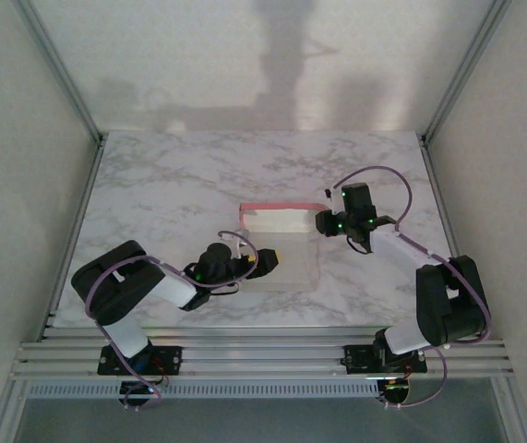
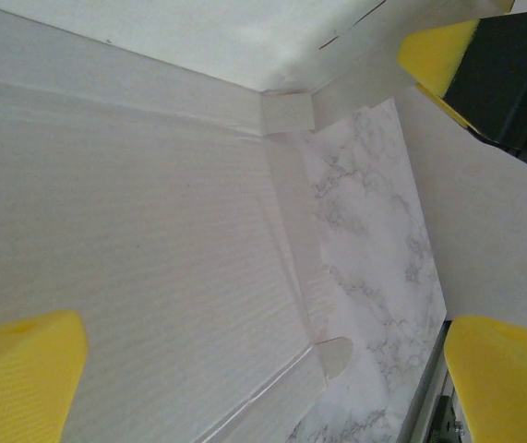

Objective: Fold the paper box

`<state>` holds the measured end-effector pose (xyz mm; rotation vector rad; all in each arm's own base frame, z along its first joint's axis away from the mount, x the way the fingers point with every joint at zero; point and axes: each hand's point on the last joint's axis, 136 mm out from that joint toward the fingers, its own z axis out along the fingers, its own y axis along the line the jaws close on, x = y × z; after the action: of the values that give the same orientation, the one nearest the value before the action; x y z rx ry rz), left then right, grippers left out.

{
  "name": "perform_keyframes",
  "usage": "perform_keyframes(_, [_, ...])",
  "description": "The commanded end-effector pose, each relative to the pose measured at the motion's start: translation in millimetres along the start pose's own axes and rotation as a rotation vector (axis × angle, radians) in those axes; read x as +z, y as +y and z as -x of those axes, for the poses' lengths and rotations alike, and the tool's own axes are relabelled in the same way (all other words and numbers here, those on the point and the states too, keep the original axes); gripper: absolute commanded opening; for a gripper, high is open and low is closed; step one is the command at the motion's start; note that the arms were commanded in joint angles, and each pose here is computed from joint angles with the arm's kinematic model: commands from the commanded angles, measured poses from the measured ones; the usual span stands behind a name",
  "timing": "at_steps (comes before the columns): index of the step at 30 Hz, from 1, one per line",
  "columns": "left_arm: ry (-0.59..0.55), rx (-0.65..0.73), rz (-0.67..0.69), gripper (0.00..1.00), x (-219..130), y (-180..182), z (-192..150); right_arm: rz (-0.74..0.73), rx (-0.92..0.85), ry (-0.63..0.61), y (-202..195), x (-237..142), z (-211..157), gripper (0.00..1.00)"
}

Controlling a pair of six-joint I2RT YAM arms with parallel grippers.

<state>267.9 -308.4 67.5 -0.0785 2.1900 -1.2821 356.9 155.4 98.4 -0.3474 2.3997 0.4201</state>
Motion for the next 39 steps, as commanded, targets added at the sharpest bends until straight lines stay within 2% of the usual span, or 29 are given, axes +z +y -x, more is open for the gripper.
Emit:
perform_keyframes(1, [0.131,-0.051,0.13,0.99,0,38,-37,-0.018,-0.015,0.0,5,-6,-2,0.23])
perform_keyframes(8, [0.132,-0.053,0.128,0.99,1,38,-37,-0.048,-0.035,-0.002,10,-8,-7,0.12])
perform_keyframes(15, [0.134,-0.06,0.127,0.99,1,39,-39,-0.062,-0.057,0.013,14,-10,-11,0.07])
perform_keyframes(26, [0.138,-0.067,0.114,0.99,4,34,-37,-0.016,-0.072,0.055,28,-7,-17,0.06])
perform_keyframes(34, [0.129,-0.014,0.074,0.99,3,4,-19,-0.04,-0.072,0.051,24,-5,-15,0.06])
perform_keyframes(39, [0.125,0.025,0.058,0.93,2,-18,-4,-0.036,-0.079,0.044,25,-7,-12,0.06])
